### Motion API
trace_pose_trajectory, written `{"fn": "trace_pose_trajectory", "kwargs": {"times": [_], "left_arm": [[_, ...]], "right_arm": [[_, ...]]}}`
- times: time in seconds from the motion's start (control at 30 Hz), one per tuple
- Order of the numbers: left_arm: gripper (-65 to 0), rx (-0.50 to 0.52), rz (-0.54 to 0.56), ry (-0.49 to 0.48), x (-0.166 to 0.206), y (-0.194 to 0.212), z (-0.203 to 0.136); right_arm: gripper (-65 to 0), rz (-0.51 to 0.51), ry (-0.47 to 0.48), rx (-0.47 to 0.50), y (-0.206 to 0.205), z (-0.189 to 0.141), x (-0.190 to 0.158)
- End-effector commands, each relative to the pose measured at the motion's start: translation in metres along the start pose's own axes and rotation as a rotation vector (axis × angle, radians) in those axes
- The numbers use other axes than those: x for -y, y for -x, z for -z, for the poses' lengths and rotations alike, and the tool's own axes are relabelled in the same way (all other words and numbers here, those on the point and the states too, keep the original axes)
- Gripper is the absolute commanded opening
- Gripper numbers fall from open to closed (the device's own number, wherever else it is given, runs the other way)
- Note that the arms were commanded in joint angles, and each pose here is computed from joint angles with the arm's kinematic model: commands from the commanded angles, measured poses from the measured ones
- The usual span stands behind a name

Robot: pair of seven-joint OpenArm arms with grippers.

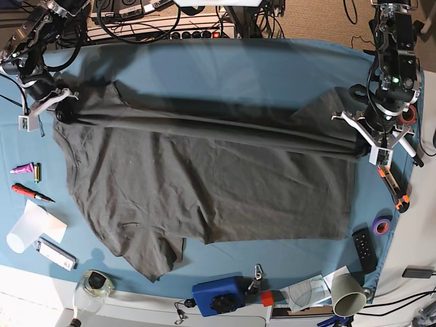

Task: Fold the T-shirt properly
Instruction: 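Fold the shoulder edge over the shirt body toward the hem with both grippers, then lower the folded edge onto the shirt and release with both grippers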

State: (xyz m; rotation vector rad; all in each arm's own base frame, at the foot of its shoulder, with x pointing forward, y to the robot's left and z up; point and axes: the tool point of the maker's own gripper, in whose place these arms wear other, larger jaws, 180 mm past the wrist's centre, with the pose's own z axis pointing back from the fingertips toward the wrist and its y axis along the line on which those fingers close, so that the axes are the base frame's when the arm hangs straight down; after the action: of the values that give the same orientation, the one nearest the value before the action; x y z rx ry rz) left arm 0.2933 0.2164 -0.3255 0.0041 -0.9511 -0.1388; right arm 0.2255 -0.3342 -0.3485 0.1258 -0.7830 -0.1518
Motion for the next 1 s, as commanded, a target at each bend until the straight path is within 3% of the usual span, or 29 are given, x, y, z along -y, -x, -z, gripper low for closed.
{"fn": "trace_pose_trajectory", "kwargs": {"times": [0.0,0.17,0.4,0.63,0.8,0.97], "left_arm": [[-65.0,0.059,0.02,-0.012,-0.007,-0.02,-0.002],[-65.0,0.089,0.019,0.021,-0.002,-0.031,0.0],[-65.0,0.029,-0.02,0.064,-0.003,-0.008,0.016],[-65.0,0.047,-0.04,0.058,-0.01,-0.021,0.026],[-65.0,0.016,-0.031,0.101,0.005,-0.017,0.043],[-65.0,-0.021,0.046,0.112,0.02,-0.015,0.061]], "right_arm": [[-65.0,-0.023,0.02,0.054,-0.02,-0.005,0.006],[-65.0,-0.032,0.028,0.064,-0.028,-0.003,0.006],[-65.0,-0.111,0.013,0.006,-0.022,0.014,-0.011],[-65.0,-0.137,0.058,0.063,-0.048,0.021,-0.01],[-65.0,-0.085,0.04,0.068,-0.051,0.034,-0.007],[-65.0,-0.003,0.001,0.083,-0.058,0.056,-0.006]]}}
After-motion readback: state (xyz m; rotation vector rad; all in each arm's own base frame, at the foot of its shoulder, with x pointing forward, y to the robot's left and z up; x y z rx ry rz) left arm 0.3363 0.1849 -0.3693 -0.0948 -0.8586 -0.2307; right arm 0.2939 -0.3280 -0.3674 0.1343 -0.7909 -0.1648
